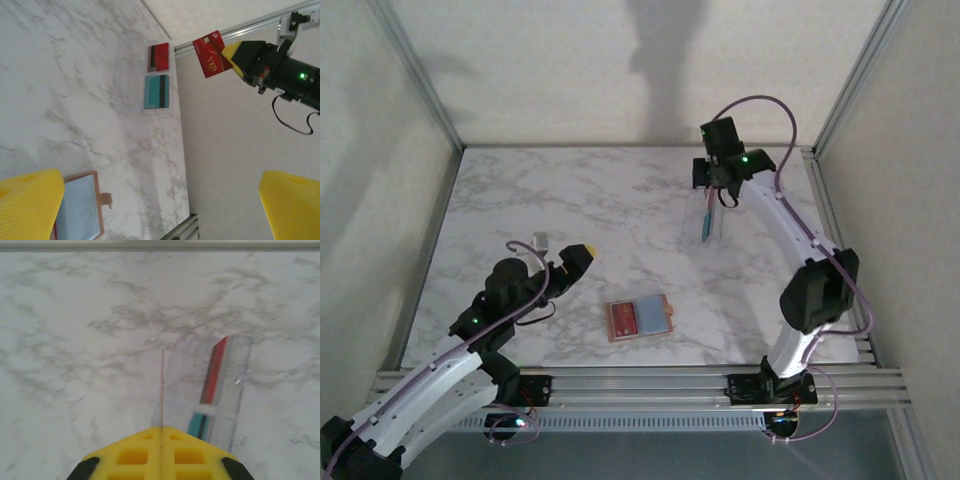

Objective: Put the credit cards into the card holder

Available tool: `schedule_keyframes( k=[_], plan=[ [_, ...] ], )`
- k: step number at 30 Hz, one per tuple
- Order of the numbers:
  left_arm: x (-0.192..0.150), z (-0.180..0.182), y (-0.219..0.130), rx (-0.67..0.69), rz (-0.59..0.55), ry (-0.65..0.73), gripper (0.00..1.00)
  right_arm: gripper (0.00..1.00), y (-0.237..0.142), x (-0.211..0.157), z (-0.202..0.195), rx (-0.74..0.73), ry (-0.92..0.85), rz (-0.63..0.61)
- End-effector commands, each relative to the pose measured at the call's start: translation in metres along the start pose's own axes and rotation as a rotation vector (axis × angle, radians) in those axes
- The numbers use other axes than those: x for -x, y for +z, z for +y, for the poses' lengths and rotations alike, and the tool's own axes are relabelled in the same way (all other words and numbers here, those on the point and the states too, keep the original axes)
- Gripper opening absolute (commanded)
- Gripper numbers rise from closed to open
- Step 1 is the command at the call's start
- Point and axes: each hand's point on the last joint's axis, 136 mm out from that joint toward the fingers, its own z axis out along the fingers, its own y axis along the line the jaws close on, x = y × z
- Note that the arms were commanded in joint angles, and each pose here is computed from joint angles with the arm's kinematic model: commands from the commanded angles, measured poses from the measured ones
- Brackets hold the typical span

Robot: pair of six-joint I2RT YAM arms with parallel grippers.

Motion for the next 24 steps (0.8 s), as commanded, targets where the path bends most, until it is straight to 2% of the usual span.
schedule_keyframes(
  k=[1,7,11,16,19,24],
  plan=[
    [-0.002,-0.047,0.003,-0.170,0.054,0.006,1.00,0.00,-0.034,-0.008,0.035,0.239,-0.002,-0.041],
    [-0.011,-0.080,0.017,-0.300,0.114,0.046,0.99,0.00,-0.087,-0.031,0.074,0.571,0.095,-0.094],
    [-0.023,-0.104,0.024,-0.394,0.144,0.093,1.00,0.00,-0.106,-0.049,0.094,0.757,0.161,-0.053],
    [-0.034,-0.122,0.034,-0.452,0.164,0.121,0.96,0.00,-0.127,-0.064,0.110,0.923,0.212,-0.011],
    [-0.036,-0.122,0.043,-0.433,0.180,0.116,0.97,0.00,-0.139,-0.069,0.114,1.018,0.286,-0.030],
    [-0.041,-0.114,0.061,-0.382,0.212,0.078,0.97,0.00,-0.143,-0.082,0.110,1.068,0.440,-0.101]
  ],
)
